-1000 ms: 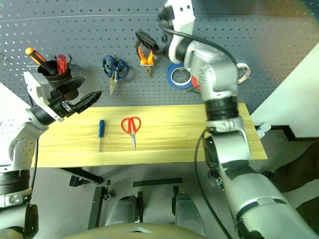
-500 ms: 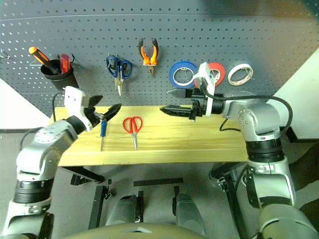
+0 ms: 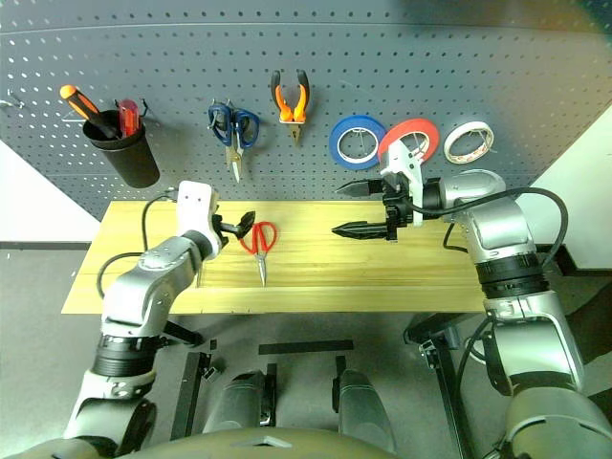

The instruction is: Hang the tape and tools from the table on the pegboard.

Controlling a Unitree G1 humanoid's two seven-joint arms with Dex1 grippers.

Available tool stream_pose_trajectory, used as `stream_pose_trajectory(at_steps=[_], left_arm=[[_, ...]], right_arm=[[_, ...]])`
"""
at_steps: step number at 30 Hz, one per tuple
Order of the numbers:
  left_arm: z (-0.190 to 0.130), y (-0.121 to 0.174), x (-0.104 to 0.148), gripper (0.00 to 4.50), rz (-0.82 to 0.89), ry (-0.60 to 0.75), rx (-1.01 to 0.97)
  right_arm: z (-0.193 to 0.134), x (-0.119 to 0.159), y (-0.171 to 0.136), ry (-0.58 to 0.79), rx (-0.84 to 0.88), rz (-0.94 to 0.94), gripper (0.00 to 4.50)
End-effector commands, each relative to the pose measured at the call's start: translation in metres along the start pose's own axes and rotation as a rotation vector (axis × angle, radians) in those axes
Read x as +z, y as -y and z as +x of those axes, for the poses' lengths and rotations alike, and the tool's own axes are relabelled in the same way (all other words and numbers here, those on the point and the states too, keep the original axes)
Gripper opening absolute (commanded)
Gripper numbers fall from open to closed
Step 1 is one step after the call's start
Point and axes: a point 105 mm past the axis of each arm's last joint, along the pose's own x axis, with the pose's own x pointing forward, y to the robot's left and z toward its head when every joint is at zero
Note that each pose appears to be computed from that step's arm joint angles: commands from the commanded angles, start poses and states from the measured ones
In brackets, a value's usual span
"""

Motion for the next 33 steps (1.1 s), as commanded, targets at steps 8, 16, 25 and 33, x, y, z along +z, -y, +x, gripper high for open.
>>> stream_pose_trajectory(at_steps=[8, 16, 25, 33], left_arm=[[0.026, 0.010, -0.034, 4.50, -0.078, -0.276, 0.226], [0.034, 0.022, -0.035, 4.50, -0.070, -0.368, 0.286], [0.022, 0.037, -0.043, 4.50, -0.134, -0.497, 0.315], [0.024, 0.029, -0.061, 4.50, -0.152, -0.578, 0.364]], right_arm=[[-0.005, 0.000, 0.009, -0.054, -0.008, -0.075, 4.49], [-0.008, -0.007, 0.006, -0.071, -0.006, -0.069, 4.49], [-0.009, -0.010, 0.005, -0.097, -0.021, -0.088, 4.49], [-0.011, -0.011, 0.004, -0.112, -0.031, -0.105, 4.49]])
